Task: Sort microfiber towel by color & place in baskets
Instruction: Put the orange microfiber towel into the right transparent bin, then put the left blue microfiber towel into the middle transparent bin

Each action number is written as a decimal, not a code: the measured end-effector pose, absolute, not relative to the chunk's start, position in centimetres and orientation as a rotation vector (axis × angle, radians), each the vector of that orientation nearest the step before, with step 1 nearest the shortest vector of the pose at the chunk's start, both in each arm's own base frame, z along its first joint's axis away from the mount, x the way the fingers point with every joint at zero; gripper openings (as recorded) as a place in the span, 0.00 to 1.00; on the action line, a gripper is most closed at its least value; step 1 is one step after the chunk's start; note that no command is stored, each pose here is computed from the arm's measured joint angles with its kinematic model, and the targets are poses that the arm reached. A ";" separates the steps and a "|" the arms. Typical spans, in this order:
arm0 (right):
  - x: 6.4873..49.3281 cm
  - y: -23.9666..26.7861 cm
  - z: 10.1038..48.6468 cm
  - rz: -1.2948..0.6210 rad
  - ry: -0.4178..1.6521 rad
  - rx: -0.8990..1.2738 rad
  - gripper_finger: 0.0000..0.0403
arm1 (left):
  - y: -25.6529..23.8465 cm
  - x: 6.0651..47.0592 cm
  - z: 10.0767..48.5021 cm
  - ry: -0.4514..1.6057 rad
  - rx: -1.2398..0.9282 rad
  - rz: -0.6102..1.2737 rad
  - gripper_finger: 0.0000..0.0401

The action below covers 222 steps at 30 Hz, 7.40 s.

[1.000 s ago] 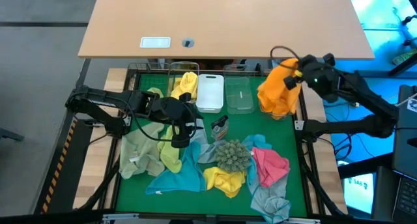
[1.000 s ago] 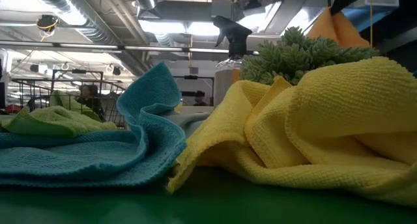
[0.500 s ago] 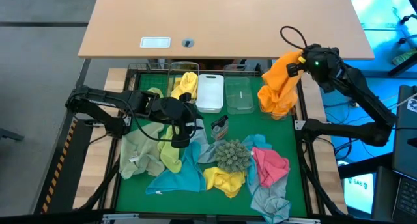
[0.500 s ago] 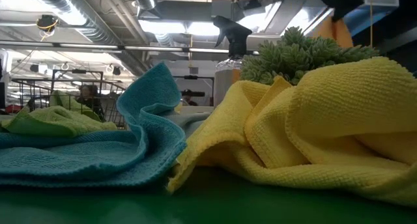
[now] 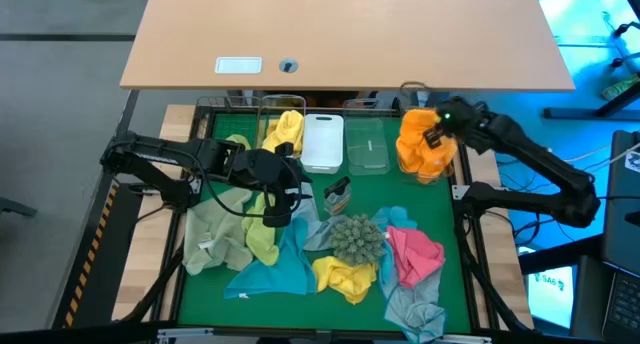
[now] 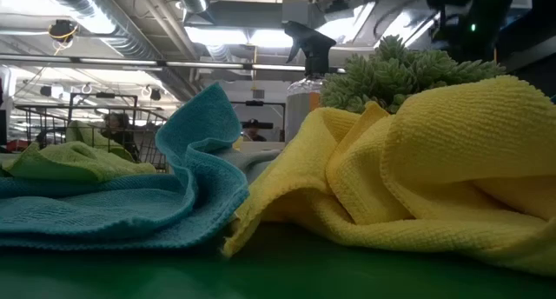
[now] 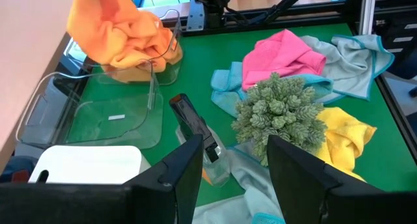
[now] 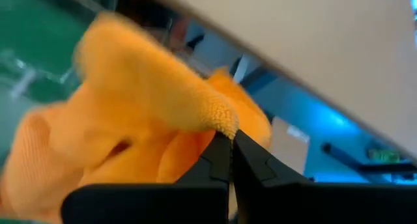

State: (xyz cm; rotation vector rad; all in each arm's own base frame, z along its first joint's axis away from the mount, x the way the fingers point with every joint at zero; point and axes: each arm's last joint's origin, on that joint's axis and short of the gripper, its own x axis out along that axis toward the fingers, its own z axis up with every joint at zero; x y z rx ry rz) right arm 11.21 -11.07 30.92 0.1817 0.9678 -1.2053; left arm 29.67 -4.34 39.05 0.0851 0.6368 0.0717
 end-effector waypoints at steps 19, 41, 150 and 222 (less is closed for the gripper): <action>12.3 -10.7 18.3 -0.951 0.967 0.488 0.00 | -4.3 29.7 39.0 0.637 0.076 0.074 0.41; 13.1 -10.9 16.5 -0.845 0.893 0.613 0.06 | -4.3 29.7 39.0 0.640 0.078 0.069 0.41; 8.6 -6.9 23.2 -0.727 0.387 0.498 0.43 | -7.5 26.7 15.1 0.728 -0.468 0.285 0.21; 8.5 -7.0 23.2 -0.762 0.386 0.487 0.43 | 6.3 29.4 45.1 -0.347 0.129 0.168 0.00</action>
